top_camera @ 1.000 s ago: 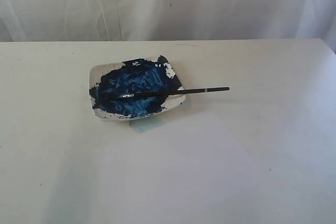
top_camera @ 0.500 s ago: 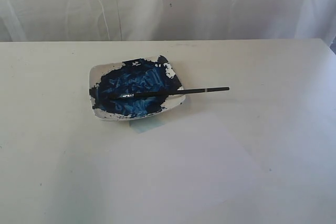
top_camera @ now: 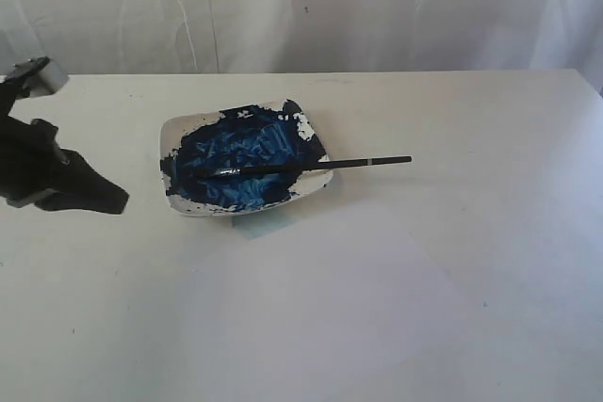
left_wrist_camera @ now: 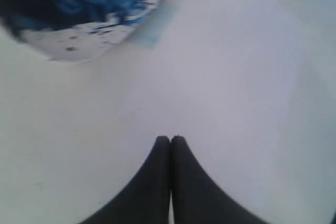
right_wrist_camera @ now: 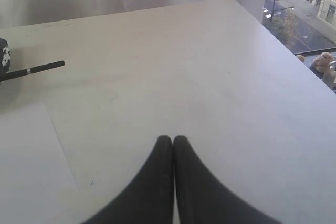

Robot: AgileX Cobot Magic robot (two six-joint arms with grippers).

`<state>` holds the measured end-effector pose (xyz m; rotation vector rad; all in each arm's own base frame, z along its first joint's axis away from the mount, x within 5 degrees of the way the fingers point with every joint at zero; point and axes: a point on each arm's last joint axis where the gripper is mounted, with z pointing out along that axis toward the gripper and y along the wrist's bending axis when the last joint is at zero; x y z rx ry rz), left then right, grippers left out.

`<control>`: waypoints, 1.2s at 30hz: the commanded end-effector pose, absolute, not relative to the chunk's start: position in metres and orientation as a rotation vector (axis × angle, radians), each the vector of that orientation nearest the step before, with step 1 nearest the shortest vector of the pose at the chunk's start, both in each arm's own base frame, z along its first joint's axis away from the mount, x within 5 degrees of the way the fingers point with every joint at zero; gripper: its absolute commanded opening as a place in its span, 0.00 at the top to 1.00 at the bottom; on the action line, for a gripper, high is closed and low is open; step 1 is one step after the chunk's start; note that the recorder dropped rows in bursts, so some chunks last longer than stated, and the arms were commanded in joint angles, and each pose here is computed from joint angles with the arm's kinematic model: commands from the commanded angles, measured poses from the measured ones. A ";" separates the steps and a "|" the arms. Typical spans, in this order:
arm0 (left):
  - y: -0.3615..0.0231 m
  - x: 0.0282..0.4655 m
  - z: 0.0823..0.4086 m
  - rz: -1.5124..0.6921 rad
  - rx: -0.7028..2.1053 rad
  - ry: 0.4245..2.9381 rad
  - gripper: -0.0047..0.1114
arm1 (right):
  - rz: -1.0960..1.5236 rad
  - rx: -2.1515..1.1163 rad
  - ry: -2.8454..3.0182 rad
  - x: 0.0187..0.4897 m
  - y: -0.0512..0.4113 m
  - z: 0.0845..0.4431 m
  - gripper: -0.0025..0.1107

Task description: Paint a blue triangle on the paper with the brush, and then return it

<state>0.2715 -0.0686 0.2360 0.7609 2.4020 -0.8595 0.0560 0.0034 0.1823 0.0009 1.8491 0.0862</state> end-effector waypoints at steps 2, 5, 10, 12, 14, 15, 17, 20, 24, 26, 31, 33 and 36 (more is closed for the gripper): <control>-0.079 0.270 0.226 -1.108 0.828 2.327 0.96 | 0.088 0.003 1.839 0.056 0.003 0.182 0.98; -0.081 0.268 0.217 -1.158 0.780 2.349 0.96 | 0.088 0.003 1.839 0.056 0.003 0.182 0.98; -0.101 0.263 0.189 -1.070 0.834 2.391 0.96 | 0.088 0.003 1.839 0.056 0.003 0.182 0.98; -0.115 0.260 0.179 -0.994 0.908 2.395 0.96 | 0.088 0.003 1.839 0.056 0.003 0.182 0.98; -0.121 0.263 0.174 -0.897 0.927 2.392 0.96 | 0.088 0.003 1.839 0.056 0.003 0.182 0.98; -0.121 0.265 0.172 -0.884 0.904 2.401 0.96 | 0.088 0.003 1.839 0.056 0.003 0.182 0.98; -0.121 0.267 0.165 -0.868 0.889 2.425 0.96 | 0.088 0.003 1.839 0.056 0.003 0.182 0.98; -0.123 0.274 0.149 -0.895 0.765 2.477 0.96 | 0.088 0.003 1.839 0.056 0.003 0.182 0.98; -0.123 0.279 0.134 -0.896 0.697 2.520 0.96 | 0.088 0.003 1.839 0.056 0.003 0.182 0.98; -0.121 0.281 0.130 -0.862 0.682 2.534 0.96 | 0.088 0.003 1.839 0.056 0.003 0.182 0.98; -0.119 0.283 0.125 -0.827 0.668 2.549 0.96 | 0.088 0.003 1.839 0.056 0.003 0.182 0.98; -0.119 0.283 0.125 -0.820 0.666 2.550 0.96 | 0.088 0.003 1.839 0.056 0.003 0.182 0.98; -0.118 0.284 0.125 -0.808 0.662 2.550 0.96 | 0.088 0.003 1.839 0.056 0.003 0.182 0.98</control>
